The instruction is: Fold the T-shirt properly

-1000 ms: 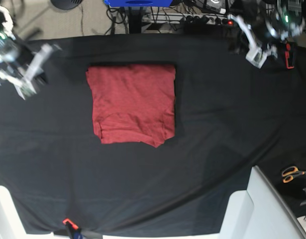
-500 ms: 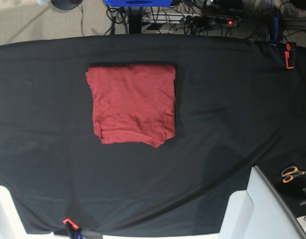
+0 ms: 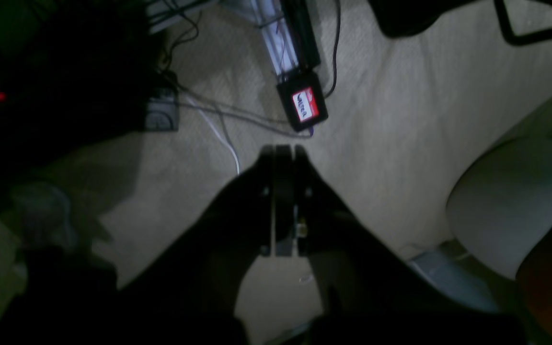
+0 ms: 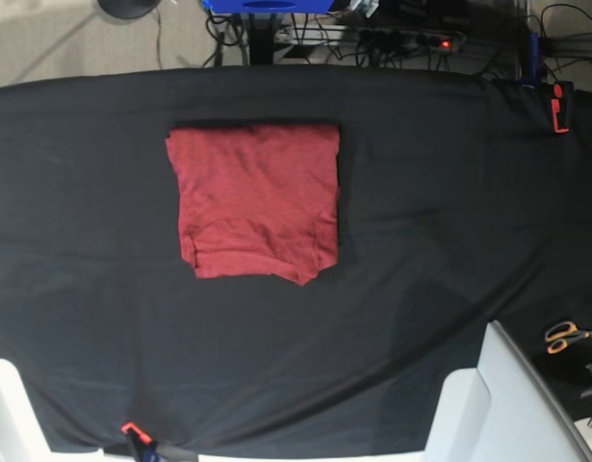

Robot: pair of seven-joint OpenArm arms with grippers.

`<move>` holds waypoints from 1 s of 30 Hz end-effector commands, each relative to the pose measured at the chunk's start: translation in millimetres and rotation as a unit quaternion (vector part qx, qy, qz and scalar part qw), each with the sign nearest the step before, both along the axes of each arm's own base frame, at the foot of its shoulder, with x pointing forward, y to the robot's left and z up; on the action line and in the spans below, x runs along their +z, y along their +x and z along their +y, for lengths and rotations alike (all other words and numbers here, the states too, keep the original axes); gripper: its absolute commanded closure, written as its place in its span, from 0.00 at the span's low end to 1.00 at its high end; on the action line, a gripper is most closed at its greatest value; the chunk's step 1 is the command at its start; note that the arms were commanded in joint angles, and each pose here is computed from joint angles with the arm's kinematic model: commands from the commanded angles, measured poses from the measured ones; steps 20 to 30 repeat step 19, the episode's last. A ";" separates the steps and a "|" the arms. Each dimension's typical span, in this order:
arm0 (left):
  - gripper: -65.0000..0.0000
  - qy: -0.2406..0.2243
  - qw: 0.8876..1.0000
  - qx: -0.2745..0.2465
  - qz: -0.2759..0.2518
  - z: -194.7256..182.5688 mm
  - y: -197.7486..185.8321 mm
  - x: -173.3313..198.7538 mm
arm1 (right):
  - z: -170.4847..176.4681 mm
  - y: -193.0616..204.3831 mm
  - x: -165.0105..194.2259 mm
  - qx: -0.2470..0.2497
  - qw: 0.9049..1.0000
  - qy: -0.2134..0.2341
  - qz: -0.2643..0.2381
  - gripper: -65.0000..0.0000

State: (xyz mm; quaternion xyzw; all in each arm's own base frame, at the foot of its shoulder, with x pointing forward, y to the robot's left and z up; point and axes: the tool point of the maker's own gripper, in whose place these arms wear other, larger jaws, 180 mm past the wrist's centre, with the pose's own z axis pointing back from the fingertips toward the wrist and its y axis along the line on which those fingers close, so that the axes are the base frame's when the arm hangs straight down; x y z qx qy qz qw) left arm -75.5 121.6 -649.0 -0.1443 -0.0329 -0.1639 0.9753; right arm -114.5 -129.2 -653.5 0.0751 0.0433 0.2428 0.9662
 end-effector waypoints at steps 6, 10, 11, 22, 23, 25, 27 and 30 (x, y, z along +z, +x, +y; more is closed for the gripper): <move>1.00 -0.001 1.000 0.005 -0.011 6.6 -6.3 3.2 | -10.6 7.6 3.1 -0.140 0.989 -0.011 -0.034 0.99; 1.00 -0.003 1.000 -0.003 -0.014 5.0 -4.0 2.9 | -15.5 11.9 2.6 -0.170 0.984 -0.020 -0.040 0.99; 1.00 -0.003 1.000 -0.003 -0.014 5.0 -3.0 2.8 | -16.4 12.5 2.6 -0.176 0.983 -0.022 -0.041 0.99; 1.00 0.002 1.000 0.003 -0.019 10.4 2.2 2.3 | -17.3 18.4 2.1 -0.189 0.981 -0.023 -0.048 0.99; 1.00 0.002 1.000 0.003 -0.019 10.4 2.2 2.3 | -17.3 18.4 2.1 -0.189 0.981 -0.023 -0.048 0.99; 1.00 0.002 1.000 0.003 -0.019 10.4 2.2 2.3 | -17.3 18.4 2.1 -0.189 0.981 -0.023 -0.048 0.99; 1.00 0.002 1.000 0.003 -0.019 10.4 2.2 2.3 | -17.3 18.4 2.1 -0.189 0.981 -0.023 -0.048 0.99; 1.00 0.002 1.000 0.003 -0.019 10.4 2.2 2.3 | -17.3 18.4 2.1 -0.189 0.981 -0.023 -0.048 0.99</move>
